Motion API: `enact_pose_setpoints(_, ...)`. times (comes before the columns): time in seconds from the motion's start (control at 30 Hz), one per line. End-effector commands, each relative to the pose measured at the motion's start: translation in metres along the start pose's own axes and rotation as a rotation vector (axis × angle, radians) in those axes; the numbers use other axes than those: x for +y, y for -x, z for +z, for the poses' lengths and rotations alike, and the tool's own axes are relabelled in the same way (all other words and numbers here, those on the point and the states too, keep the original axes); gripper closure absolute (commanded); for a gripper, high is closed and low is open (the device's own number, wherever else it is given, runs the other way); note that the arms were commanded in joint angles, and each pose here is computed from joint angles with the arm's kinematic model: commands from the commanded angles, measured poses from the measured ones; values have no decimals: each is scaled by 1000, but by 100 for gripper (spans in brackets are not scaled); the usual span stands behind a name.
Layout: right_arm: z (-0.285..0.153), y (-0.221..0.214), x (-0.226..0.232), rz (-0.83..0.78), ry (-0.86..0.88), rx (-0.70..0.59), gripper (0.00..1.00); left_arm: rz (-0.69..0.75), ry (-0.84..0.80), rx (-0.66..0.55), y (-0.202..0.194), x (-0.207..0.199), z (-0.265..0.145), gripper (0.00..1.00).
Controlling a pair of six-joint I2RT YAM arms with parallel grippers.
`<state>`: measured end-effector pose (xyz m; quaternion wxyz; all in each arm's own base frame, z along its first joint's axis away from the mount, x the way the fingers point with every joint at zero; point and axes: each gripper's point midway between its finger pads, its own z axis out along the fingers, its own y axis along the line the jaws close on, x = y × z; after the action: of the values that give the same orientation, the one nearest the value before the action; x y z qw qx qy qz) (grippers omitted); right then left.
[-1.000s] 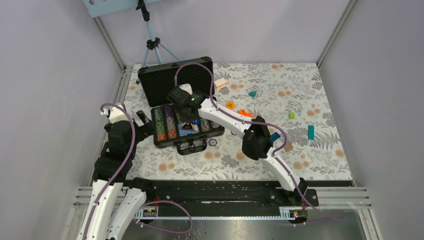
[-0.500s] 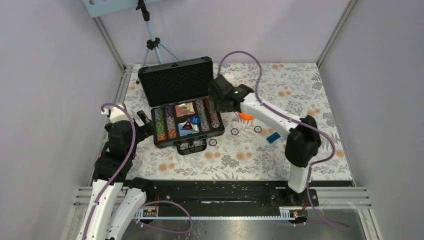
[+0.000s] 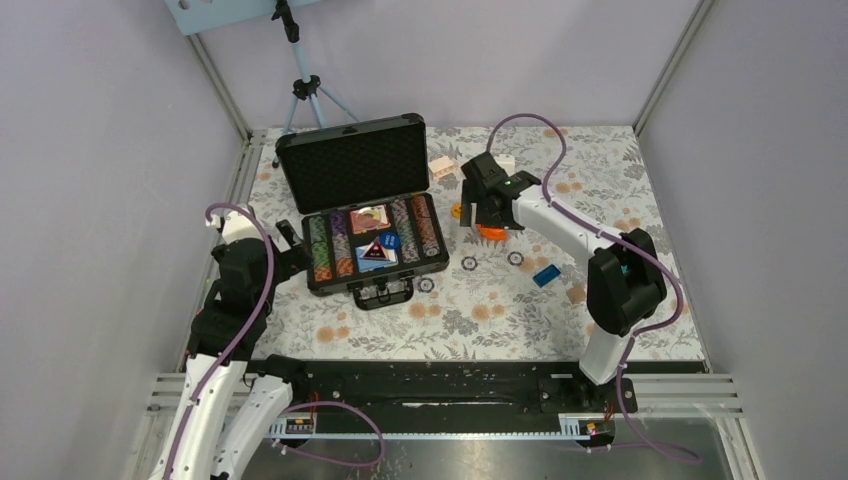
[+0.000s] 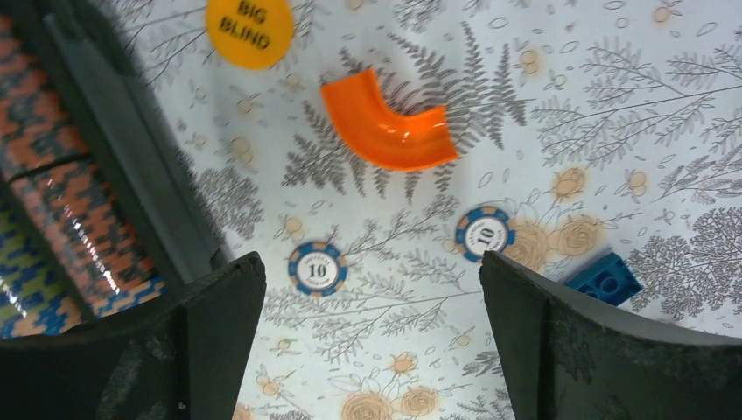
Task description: Pack up texas hold em set
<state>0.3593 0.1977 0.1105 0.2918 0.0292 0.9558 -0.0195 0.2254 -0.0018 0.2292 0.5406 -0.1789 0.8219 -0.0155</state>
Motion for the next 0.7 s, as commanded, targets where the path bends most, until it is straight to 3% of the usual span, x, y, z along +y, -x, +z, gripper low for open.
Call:
enact_pose_setpoints(0.0,4,13,-9,53,13,3,1,6,0,-24,5,-2,4,1)
enact_pose_setpoints(0.27,40,43,17,-51,24,42,6,12,7,-16,3,-1,6,1)
enact_pose_setpoints(0.67,99,58,52,15,41,91,11,15,7,-9,2,-2,8,1)
